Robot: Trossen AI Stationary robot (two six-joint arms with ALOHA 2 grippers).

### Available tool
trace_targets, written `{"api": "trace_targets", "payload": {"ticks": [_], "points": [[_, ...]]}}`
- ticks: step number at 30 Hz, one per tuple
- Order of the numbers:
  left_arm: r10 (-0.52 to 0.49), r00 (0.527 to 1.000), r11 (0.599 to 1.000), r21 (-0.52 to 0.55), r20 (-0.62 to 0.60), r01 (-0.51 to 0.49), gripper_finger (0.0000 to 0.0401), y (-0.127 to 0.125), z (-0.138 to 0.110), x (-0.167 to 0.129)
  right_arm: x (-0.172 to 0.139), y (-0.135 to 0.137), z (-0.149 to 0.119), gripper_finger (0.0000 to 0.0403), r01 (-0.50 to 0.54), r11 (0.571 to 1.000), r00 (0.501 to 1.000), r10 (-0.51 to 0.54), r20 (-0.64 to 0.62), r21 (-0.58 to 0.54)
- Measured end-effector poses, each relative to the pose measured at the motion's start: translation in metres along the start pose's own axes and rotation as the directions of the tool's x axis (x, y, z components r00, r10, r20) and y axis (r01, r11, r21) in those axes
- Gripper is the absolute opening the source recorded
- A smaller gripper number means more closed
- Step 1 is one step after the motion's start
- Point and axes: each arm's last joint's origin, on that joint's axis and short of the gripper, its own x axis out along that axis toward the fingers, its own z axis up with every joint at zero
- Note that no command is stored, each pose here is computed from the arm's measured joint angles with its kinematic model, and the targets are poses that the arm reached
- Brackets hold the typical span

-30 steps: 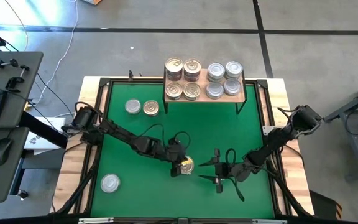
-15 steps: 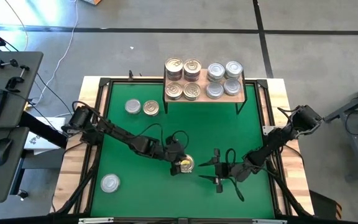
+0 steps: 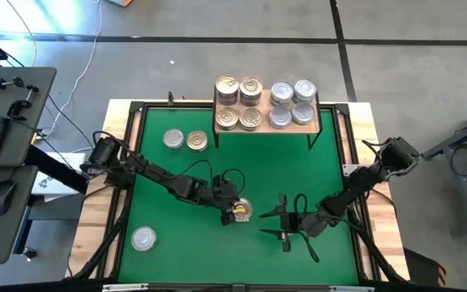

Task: Stack canned seafood by type on shelf
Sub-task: Stack the blue pink tuna can on top of the bottom left blue pink tuna can on the shelf

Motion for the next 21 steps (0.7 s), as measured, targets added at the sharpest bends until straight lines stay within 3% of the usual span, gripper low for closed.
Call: {"api": "trace_targets", "payload": {"ticks": [6,13,17,21], "points": [[0.010,1.000,1.000,0.004,-0.009,-0.010,0.0000,0.003,-0.002,0.001,0.000,0.000,0.000,0.0188,-0.002,1.000,1.000,0.002,0.003,-0.008],[0.024,1.000,0.999,0.022,-0.015,-0.024,0.0000,0.007,-0.002,0.002,0.016,0.006,-0.007,0.0188,-0.002,0.971,0.999,-0.010,-0.049,-0.240],[0.032,0.996,0.998,0.052,-0.083,-0.028,0.0000,0.010,-0.013,0.006,0.034,0.004,-0.006,0.0193,0.072,0.934,0.984,-0.124,-0.129,-0.349],[0.016,0.999,0.999,0.038,-0.037,-0.014,0.0000,0.008,-0.005,0.003,0.046,-0.004,0.007,0.0223,0.099,0.907,0.952,-0.207,-0.227,-0.410]]}}
